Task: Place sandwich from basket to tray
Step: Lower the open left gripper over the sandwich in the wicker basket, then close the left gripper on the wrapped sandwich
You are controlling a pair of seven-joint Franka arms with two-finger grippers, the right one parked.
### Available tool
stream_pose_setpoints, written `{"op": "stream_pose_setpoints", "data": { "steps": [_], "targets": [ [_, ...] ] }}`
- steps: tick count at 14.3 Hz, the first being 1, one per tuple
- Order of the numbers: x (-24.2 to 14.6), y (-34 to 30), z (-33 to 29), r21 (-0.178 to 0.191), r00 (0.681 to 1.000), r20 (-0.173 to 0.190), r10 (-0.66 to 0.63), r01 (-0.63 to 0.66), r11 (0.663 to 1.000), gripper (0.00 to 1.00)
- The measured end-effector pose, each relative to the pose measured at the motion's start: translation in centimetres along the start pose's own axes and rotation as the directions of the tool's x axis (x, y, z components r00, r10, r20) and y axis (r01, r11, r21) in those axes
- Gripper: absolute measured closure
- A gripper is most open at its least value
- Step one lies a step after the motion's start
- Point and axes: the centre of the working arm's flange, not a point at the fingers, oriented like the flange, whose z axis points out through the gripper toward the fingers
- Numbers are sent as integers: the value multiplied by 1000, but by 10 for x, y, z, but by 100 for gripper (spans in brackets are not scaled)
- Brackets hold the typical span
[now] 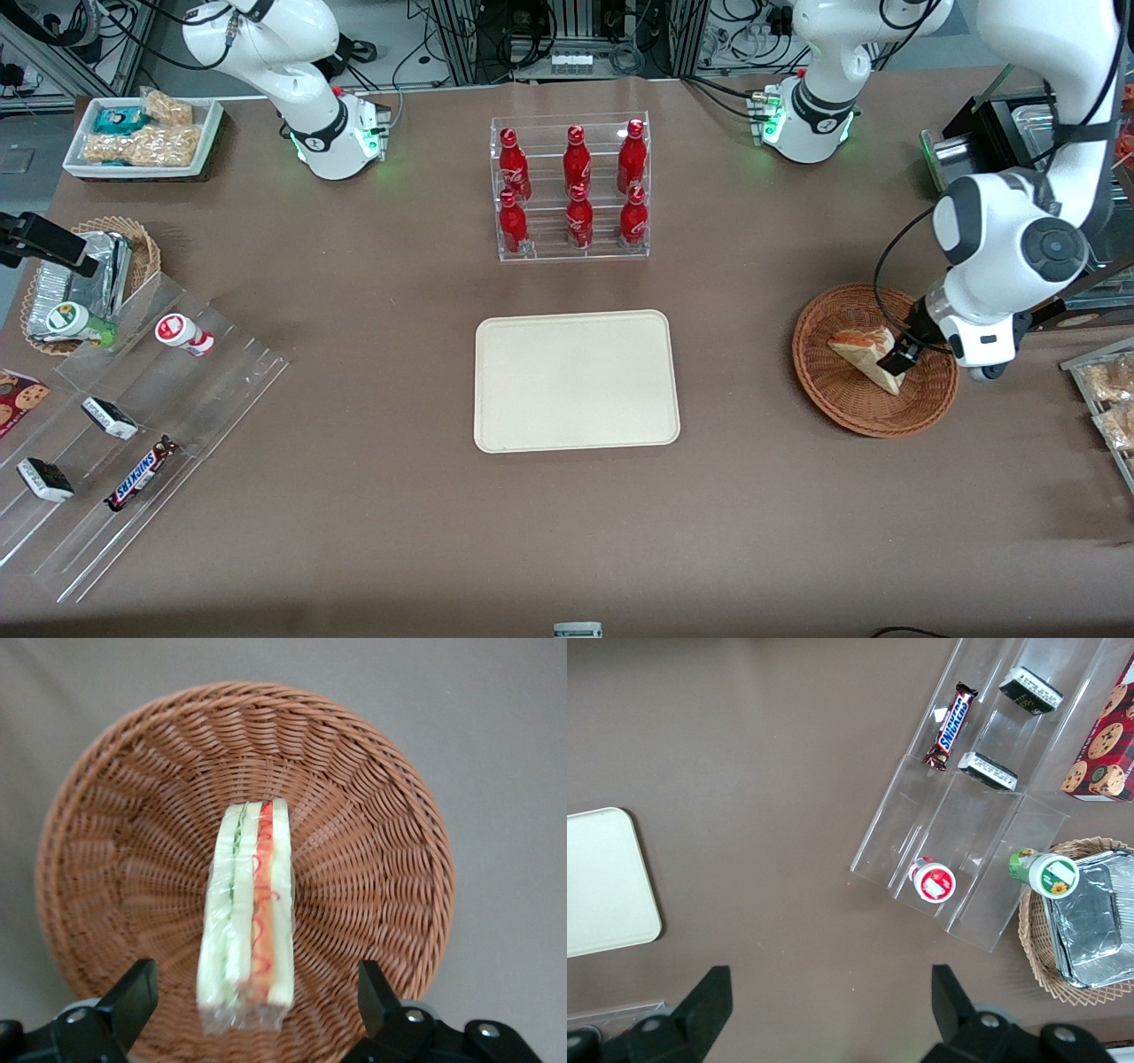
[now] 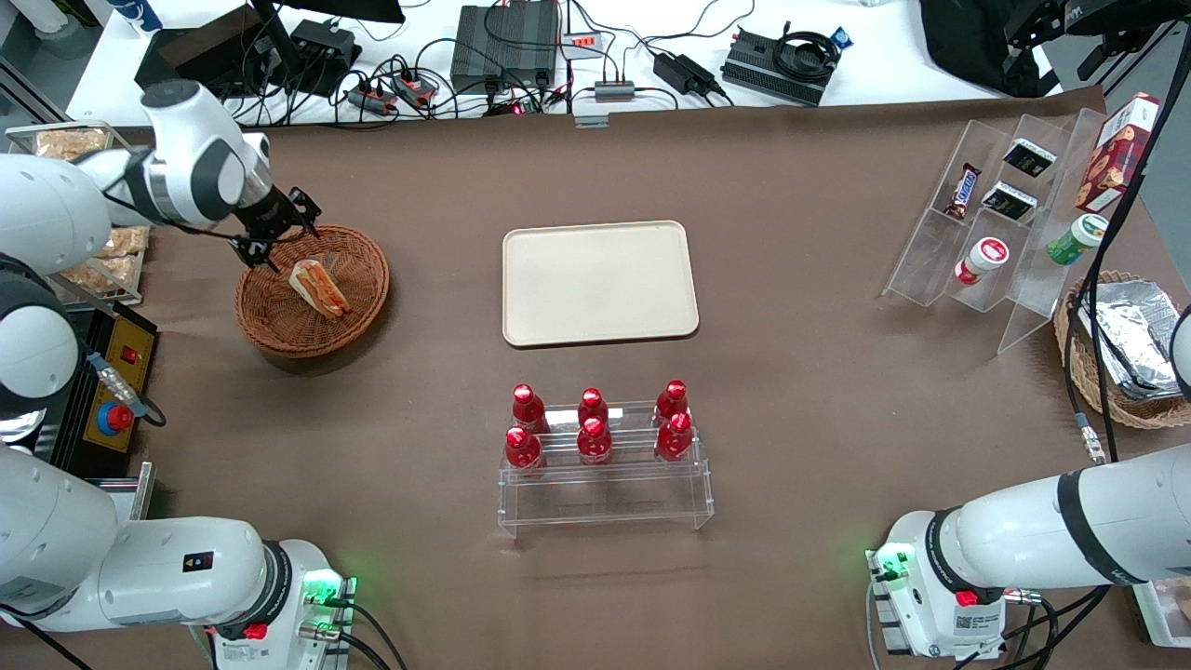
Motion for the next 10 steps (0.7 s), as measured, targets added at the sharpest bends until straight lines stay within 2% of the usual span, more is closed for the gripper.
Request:
{"op": "stream_pose_setpoints", "data": {
  "steps": [2, 4, 7, 10],
  "targets": [
    [1, -10, 23, -9, 999, -4, -44, 44, 999, 0],
    [2, -17, 42, 11, 995, 12, -95, 95, 995, 5],
    [1, -13, 41, 21, 991, 19, -134, 134, 991, 37],
    [1, 14, 1, 69, 993, 50, -108, 105, 992, 67]
  ]
}}
